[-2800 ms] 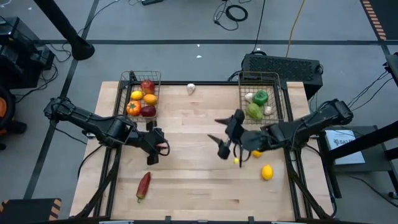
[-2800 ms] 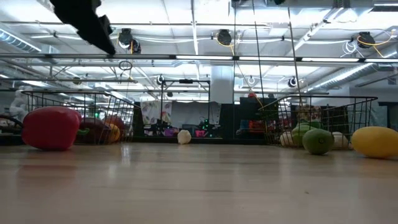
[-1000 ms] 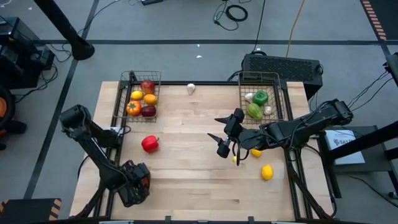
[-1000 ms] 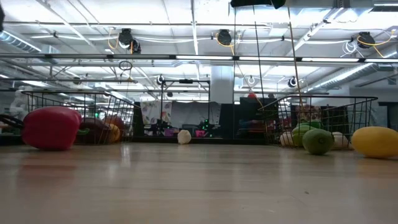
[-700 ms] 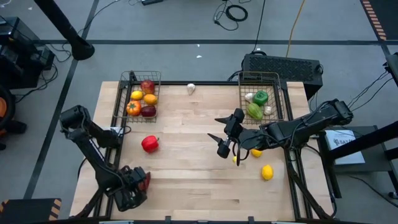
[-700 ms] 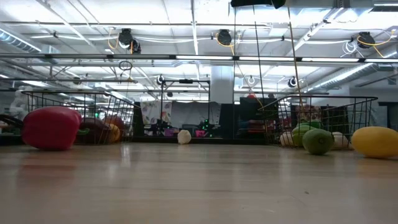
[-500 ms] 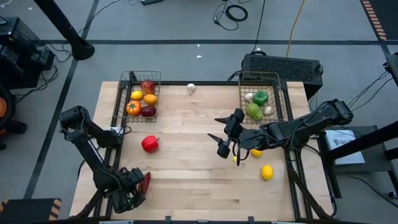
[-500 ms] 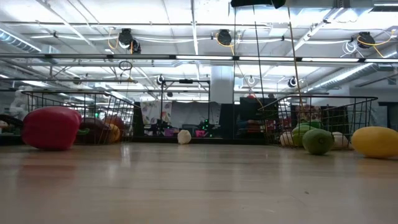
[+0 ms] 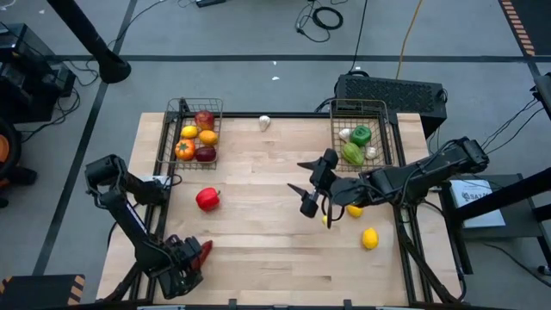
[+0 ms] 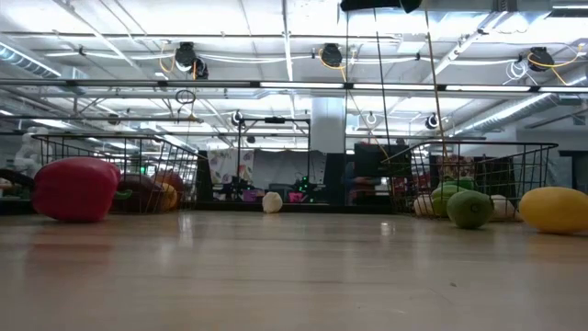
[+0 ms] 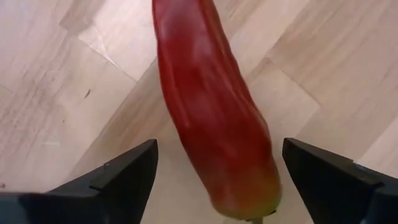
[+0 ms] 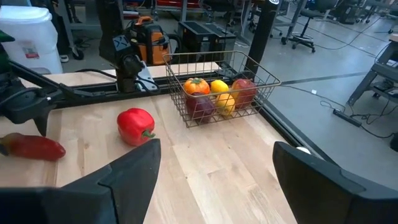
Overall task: Sort produce into baskets
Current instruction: Put the red chili pepper into the right wire basket
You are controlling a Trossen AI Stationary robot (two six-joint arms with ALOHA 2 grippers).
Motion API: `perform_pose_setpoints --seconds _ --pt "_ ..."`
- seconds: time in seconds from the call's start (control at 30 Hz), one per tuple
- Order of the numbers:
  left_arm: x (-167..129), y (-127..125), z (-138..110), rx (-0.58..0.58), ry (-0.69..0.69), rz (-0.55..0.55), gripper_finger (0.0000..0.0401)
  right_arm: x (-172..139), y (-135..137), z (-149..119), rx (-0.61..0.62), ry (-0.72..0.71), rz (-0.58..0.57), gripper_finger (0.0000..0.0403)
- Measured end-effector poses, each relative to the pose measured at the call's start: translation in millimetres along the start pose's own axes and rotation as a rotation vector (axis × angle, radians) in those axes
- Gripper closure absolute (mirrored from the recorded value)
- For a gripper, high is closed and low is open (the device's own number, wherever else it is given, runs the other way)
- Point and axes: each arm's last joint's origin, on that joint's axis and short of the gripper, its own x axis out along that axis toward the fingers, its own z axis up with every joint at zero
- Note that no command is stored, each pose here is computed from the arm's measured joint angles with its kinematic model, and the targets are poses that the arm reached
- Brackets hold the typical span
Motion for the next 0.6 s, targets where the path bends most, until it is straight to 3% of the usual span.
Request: perform_pose_setpoints --seconds 0.33,0.6 --pt "0.0 0.3 -0.9 0.098 0.048 0.008 0.0135 0.9 -1.1 0.2 0.001 0.0 -0.005 0.0102" --pt "1.0 2.2 7.6 0.158 0.019 0.039 0.0152 0.9 -1.1 0.3 0.002 0.0 -0.005 0.0102"
